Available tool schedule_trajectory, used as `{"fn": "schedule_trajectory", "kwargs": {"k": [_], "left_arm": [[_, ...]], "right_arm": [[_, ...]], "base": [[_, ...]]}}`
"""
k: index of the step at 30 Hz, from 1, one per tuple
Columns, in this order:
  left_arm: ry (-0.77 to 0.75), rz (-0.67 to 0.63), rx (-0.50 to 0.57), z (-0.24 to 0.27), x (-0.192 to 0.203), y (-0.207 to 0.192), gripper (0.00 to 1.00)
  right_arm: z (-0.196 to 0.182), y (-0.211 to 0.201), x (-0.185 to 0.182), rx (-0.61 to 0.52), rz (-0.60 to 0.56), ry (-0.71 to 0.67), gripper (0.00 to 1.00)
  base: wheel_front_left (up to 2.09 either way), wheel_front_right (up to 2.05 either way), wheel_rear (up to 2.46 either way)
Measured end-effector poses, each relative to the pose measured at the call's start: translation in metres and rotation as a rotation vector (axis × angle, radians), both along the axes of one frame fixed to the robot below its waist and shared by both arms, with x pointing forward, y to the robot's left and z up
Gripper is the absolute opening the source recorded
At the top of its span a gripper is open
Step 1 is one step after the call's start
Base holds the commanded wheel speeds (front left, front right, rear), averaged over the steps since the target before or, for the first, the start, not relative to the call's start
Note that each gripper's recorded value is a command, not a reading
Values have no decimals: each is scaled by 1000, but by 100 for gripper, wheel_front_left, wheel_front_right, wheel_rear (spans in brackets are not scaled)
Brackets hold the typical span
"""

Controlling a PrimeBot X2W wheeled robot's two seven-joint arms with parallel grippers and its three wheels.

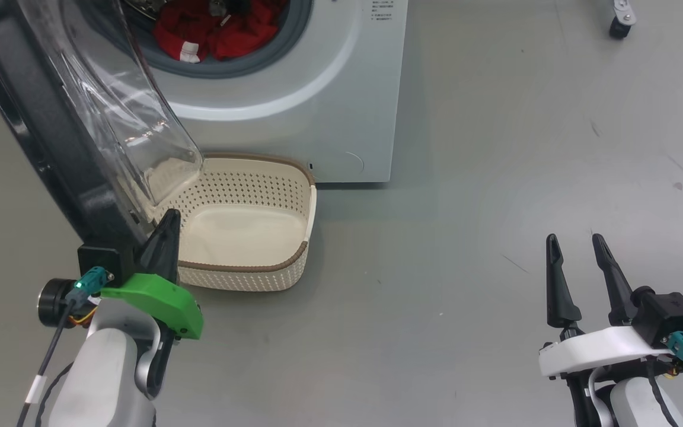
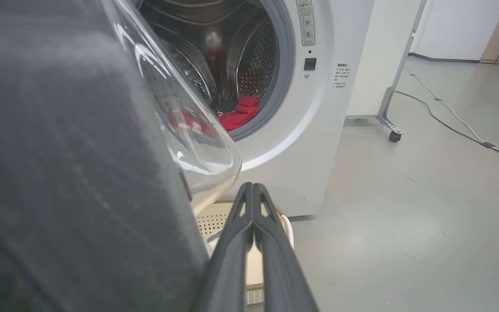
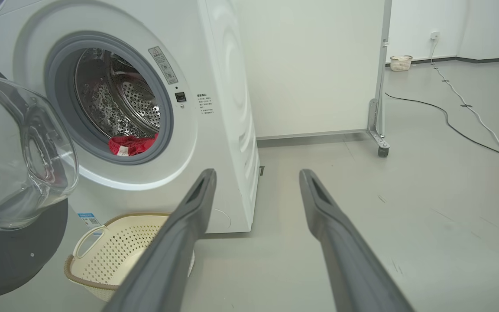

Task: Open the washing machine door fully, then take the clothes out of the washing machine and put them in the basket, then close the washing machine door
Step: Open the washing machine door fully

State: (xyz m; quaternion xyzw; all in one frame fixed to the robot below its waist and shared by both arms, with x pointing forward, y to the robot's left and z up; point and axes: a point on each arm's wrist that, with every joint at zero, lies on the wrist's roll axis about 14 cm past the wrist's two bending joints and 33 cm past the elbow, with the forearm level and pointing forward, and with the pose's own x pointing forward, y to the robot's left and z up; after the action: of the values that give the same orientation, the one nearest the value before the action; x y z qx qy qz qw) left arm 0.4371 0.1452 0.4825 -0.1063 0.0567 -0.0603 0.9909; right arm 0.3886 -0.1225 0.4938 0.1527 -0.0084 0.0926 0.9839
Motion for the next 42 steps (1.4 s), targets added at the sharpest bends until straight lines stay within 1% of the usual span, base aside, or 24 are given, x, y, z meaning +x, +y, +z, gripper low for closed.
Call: {"fn": "schedule_trajectory", "kwargs": {"k": [14,18,29,30,36,42], "left_arm": [[-16,133,-19,2,-16,45,0],[-16,176,-22,1,-18,59,0],[-6,345,-66,-9,-28,109,0],[-6,345,-66,-9,-28,109,0],[4,466,-69,-14,-40,147,0],[8,567,-59,-18,-51,182,0]], "right_arm": [[-3,38,10,3,117,2,100],[-8,50,12,-5,158,10,100],[-31,78,19,-37,264,52,100],[-31,78,19,-37,264,52,100],[-42,95,22,-34,321,73,100],[-50,105,28,-40,354,84,100]], "base": [[0,0,0],[0,0,0],[0,0,0],[0,0,0],[0,0,0],[0,0,0]]}}
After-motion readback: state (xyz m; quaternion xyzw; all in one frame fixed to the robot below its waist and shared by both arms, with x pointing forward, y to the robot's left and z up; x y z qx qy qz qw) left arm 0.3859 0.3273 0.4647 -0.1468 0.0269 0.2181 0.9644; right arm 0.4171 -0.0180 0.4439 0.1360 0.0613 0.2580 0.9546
